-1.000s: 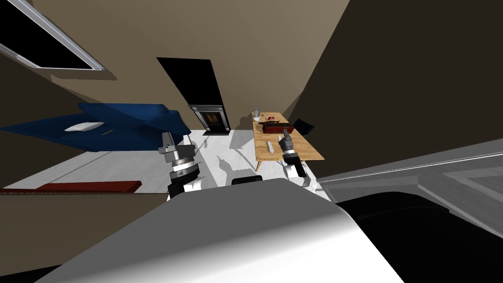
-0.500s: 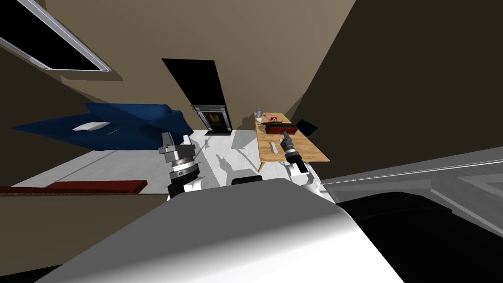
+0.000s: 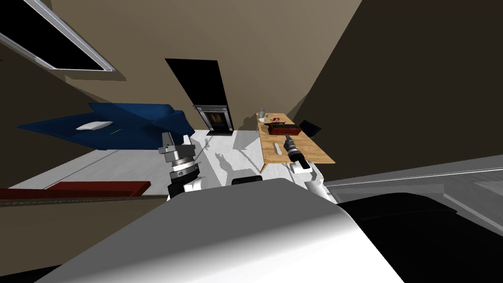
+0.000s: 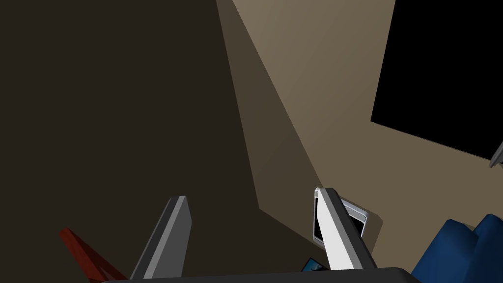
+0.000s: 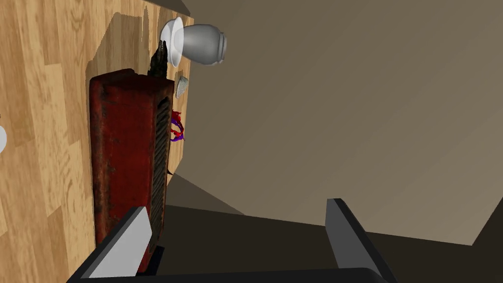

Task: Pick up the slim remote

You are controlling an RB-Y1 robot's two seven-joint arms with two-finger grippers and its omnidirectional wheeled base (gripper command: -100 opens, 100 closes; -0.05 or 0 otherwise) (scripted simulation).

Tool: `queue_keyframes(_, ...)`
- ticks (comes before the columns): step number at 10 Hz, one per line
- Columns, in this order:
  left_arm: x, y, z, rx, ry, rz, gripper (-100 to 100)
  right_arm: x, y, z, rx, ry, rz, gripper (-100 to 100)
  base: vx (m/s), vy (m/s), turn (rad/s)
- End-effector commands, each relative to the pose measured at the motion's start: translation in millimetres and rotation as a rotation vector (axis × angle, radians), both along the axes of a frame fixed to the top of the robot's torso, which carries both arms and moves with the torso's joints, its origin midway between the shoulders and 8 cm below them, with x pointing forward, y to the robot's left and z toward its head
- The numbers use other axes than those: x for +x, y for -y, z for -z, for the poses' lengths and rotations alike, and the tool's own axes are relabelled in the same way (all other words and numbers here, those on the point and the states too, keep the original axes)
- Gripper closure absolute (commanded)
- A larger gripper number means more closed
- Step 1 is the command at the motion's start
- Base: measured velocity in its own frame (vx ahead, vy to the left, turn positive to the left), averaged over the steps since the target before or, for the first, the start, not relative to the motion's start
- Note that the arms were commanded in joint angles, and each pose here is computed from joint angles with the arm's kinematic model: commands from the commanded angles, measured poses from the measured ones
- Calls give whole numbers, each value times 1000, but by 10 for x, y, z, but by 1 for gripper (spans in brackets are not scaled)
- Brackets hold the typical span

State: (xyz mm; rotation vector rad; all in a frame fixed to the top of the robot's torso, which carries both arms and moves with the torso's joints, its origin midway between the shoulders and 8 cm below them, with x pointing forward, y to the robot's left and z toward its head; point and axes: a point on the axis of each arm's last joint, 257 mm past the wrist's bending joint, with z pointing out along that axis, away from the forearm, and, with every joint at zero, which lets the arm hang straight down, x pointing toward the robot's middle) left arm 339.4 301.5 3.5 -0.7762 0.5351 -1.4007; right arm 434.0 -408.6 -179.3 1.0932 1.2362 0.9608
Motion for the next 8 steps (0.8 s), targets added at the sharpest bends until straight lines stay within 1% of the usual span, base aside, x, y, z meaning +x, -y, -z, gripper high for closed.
queue_keyframes(1,0,0,0,0,0,0,0,11,276,178,6,-63,49,-100,61,96,15)
queue_keyframes(2,0,0,0,0,0,0,0,-1,313,258,10,-92,62,-100,56,71,4)
queue_keyframes(3,0,0,0,0,0,0,0,-4,553,350,18,-131,105,-100,78,80,20)
queue_keyframes(4,0,0,0,0,0,0,0,-21,586,420,21,-156,117,-100,67,75,5)
queue_keyframes(5,0,0,0,0,0,0,0,-40,832,499,34,-188,163,-100,84,85,6)
queue_keyframes(6,0,0,0,0,0,0,0,-63,862,567,38,-215,176,-100,78,63,-5)
queue_keyframes(7,0,0,0,0,0,0,0,-89,1097,616,54,-241,223,-100,92,60,3)
queue_keyframes(8,0,0,0,0,0,0,0,-122,1135,696,59,-268,237,-100,84,44,-4)
